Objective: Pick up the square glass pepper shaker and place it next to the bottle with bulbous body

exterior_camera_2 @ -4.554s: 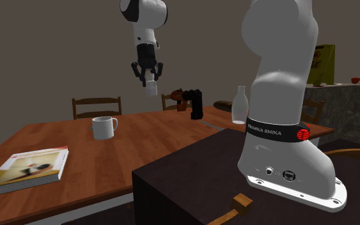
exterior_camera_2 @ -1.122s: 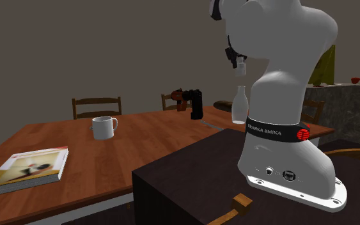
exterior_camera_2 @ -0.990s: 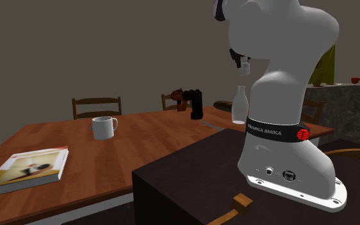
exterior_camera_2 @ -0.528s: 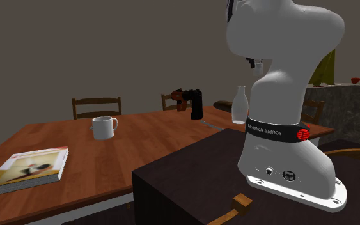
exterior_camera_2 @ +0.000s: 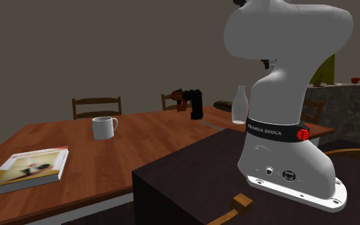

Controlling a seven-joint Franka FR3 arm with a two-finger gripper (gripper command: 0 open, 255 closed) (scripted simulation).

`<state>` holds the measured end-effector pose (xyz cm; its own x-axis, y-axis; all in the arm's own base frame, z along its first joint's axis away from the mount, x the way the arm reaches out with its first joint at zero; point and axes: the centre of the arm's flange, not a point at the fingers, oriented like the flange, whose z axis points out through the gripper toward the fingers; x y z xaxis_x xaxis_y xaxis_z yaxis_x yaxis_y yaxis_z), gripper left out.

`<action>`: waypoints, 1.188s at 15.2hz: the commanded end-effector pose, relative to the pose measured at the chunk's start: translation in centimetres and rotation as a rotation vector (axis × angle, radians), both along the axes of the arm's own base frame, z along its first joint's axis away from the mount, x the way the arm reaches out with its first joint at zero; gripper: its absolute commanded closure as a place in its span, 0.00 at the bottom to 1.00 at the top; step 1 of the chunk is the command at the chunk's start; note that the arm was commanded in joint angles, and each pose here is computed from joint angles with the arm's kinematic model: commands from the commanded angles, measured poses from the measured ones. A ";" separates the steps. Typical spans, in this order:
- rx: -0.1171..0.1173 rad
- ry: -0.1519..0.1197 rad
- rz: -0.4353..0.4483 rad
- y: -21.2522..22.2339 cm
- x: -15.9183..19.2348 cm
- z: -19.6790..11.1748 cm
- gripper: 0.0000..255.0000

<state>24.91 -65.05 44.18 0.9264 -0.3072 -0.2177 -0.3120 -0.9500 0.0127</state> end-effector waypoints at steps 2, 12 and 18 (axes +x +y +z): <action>0.001 0.000 0.002 -3.5 -1.7 0.1 1.00; 0.001 0.000 0.002 -5.4 -2.6 -4.1 1.00; 0.001 0.000 0.002 -5.4 -2.6 -7.3 1.00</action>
